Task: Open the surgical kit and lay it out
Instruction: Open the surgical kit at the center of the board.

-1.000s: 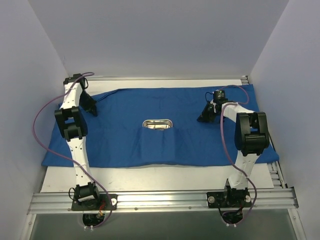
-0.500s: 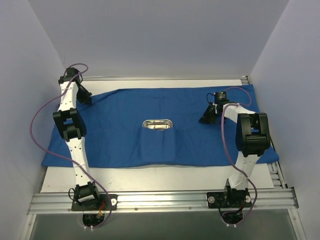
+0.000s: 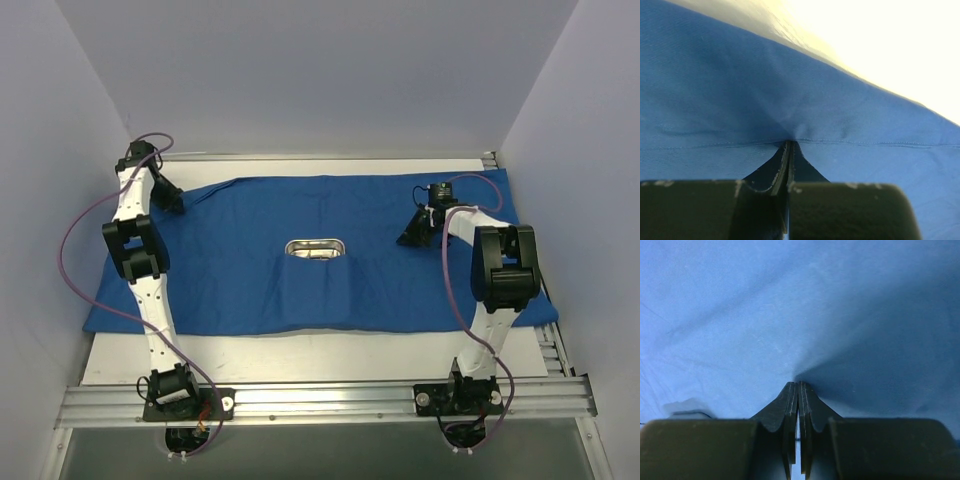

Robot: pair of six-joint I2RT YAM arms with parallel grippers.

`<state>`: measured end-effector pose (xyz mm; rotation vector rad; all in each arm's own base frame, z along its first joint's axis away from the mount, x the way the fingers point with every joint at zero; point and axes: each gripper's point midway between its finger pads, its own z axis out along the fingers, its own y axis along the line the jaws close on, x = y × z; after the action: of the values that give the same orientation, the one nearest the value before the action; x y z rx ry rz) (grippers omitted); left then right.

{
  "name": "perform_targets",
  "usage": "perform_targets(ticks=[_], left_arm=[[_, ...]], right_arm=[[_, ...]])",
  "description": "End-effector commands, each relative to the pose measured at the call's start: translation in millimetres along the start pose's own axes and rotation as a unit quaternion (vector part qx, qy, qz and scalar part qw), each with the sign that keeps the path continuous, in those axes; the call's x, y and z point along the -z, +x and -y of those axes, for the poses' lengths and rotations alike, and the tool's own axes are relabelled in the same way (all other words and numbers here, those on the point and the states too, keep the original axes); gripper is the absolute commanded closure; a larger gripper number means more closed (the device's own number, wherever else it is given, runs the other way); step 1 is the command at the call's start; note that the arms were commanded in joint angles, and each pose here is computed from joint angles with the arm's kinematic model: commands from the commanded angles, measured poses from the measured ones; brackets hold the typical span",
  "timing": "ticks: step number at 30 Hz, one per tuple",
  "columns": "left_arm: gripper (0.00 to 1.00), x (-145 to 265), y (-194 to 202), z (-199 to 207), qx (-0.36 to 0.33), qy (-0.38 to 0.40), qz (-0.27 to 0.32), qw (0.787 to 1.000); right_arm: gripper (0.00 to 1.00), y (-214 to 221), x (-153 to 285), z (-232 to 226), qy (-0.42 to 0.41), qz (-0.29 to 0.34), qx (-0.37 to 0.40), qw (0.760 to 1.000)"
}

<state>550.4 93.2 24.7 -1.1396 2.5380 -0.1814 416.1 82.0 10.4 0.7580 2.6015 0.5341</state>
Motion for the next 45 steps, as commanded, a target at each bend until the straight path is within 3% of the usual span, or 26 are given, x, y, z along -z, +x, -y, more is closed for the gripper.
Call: perform_targets(ticks=[1, 12, 18, 24, 28, 33, 34, 36, 37, 38, 41, 45], left_arm=[[0.98, 3, 4, 13, 0.002, 0.014, -0.004, 1.000], [0.98, -16, -15, 7, 0.034, 0.027, 0.006, 0.999], [0.98, -11, -56, 49, 0.027, 0.143, 0.064, 0.987], [0.98, -7, -100, 85, 0.034, 0.227, 0.137, 0.964], [0.98, -3, -147, 93, 0.076, 0.287, 0.202, 0.933], [0.98, 68, -206, 103, 0.101, 0.370, 0.289, 0.877], [0.98, 98, -214, 106, 0.101, 0.370, 0.310, 0.870], [0.98, 107, -211, 104, 0.095, 0.355, 0.312, 0.876], [0.98, 140, -213, 109, 0.078, 0.357, 0.328, 0.871], [0.97, 144, -208, 108, 0.074, 0.349, 0.324, 0.876], [0.98, 130, -175, 105, 0.058, 0.315, 0.270, 0.908], [0.98, 81, -103, 91, 0.028, 0.237, 0.144, 0.960]], right_arm=[[1.00, 28, -16, 20, 0.049, -0.046, 0.003, 0.998], [1.00, 45, -16, 34, 0.070, -0.061, 0.002, 0.996], [1.00, 57, -24, 48, 0.084, -0.075, -0.009, 0.994], [1.00, 61, -31, 50, 0.083, -0.085, -0.011, 0.993], [1.00, 64, -36, 53, 0.087, -0.089, -0.006, 0.992], [1.00, 62, -45, 44, 0.074, -0.085, 0.002, 0.994], [1.00, 62, -47, 43, 0.074, -0.086, 0.000, 0.994], [1.00, 52, -49, 33, 0.063, -0.076, -0.001, 0.995], [1.00, 50, -50, 28, 0.059, -0.075, 0.001, 0.995], [1.00, 48, -50, 24, 0.057, -0.075, 0.003, 0.996], [1.00, 36, -50, 4, 0.043, -0.067, 0.016, 0.997], [1.00, 34, -47, -9, 0.028, -0.063, 0.020, 0.997]])
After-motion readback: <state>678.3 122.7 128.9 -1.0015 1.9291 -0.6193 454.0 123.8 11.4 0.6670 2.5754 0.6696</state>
